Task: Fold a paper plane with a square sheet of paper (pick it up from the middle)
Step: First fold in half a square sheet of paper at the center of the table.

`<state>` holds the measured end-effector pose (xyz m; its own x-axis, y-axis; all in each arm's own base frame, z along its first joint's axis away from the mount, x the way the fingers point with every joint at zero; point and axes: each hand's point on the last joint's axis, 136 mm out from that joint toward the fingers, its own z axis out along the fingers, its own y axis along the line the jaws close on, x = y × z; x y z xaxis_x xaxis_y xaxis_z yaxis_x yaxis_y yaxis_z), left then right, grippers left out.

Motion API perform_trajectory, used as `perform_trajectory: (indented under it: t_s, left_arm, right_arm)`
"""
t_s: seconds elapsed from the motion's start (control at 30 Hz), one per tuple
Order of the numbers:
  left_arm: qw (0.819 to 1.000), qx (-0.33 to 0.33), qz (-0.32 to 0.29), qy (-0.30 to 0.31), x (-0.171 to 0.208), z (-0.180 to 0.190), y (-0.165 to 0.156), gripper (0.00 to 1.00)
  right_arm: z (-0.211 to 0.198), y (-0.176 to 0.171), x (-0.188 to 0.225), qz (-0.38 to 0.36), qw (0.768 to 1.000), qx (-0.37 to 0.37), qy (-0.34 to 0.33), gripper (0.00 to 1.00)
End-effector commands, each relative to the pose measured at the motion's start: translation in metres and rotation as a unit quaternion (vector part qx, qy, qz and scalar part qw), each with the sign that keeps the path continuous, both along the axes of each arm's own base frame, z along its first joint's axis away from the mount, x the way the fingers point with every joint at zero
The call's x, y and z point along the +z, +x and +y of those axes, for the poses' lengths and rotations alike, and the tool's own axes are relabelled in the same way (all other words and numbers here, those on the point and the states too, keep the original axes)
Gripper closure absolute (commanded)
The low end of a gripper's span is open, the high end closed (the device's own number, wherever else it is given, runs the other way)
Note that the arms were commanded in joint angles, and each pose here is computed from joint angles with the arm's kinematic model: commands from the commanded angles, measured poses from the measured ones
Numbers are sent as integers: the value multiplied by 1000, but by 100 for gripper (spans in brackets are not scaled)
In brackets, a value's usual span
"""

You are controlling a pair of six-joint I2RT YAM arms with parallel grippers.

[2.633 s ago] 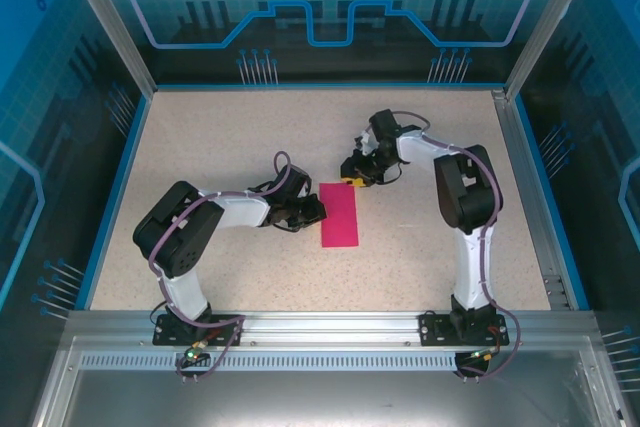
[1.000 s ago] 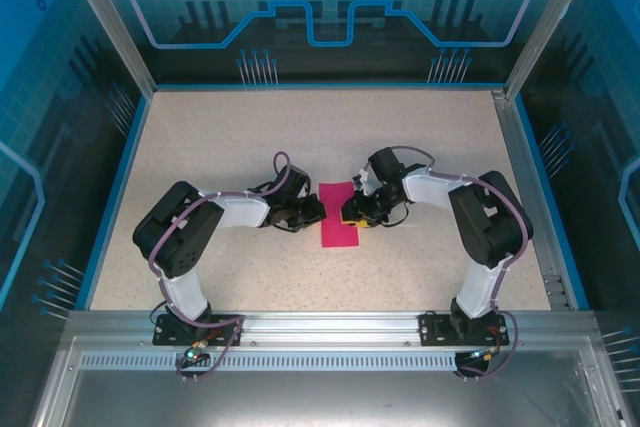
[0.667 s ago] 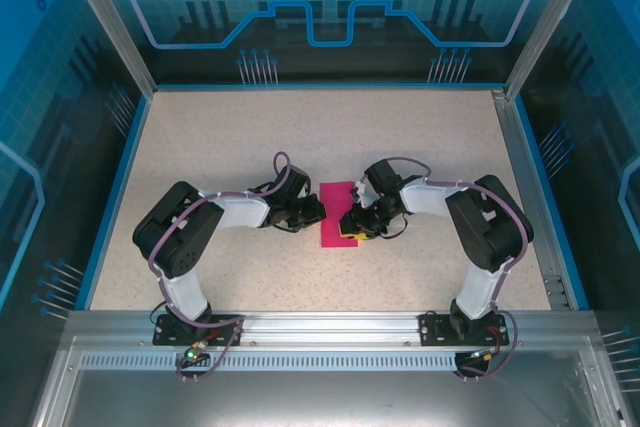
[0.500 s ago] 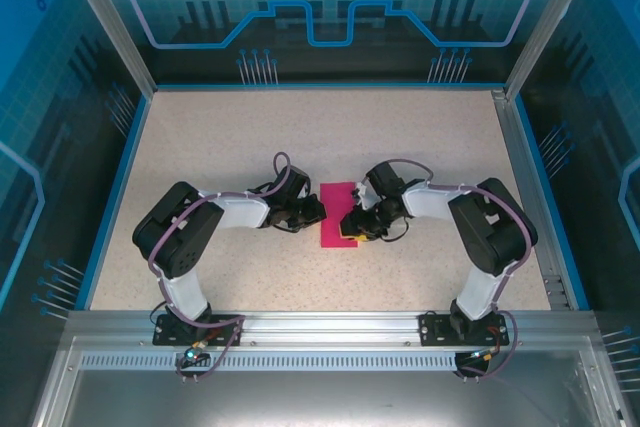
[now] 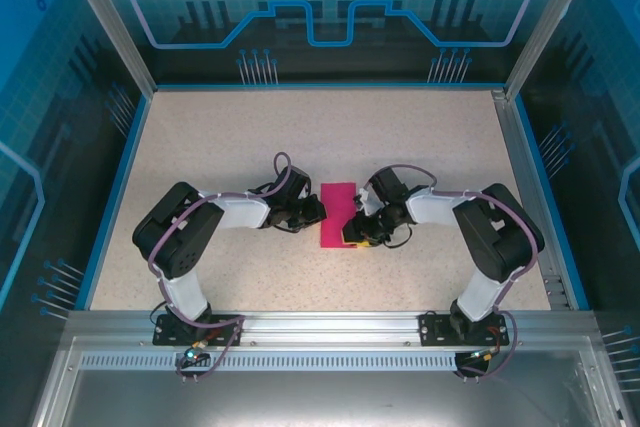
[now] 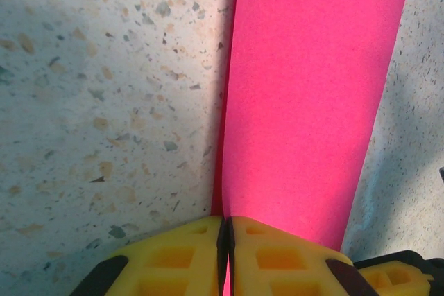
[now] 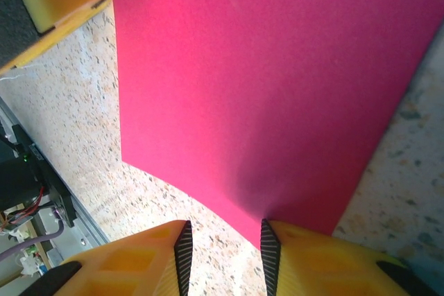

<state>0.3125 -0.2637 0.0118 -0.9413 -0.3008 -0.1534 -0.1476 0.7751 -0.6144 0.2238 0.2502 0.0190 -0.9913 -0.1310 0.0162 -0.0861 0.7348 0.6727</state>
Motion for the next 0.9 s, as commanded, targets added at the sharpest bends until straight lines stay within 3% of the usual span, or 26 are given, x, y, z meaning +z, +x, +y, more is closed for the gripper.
perform_trajectory:
  t_s: [0.0,0.17,0.3,0.53,0.7,0.87]
  left_arm:
    - [995,-8,78,60,-35,21,-42,86]
    - [995,-9,80,61,-37,20,-41,86]
    - [995,-11,80,64,-38,21,-43,86]
    - [994,-13,82,65,-38,21,-43,86]
    - [994,-16,83,67,-38,21,-44,85]
    - [994,-16,82,67,-37,22,-43,85]
  right_arm:
    - [-3,-23,3,16,1000,17,-8,65]
    - [-11,-33,-23,50,998,22,-38,65]
    - [-7,-24,-8,30,999,16,-22,65]
    - [0,56,56,-61,997,-29,31,64]
    - [7,108,48,-57,996,-53,33,67]
    - [8,125,28,-46,997,-60,19,67]
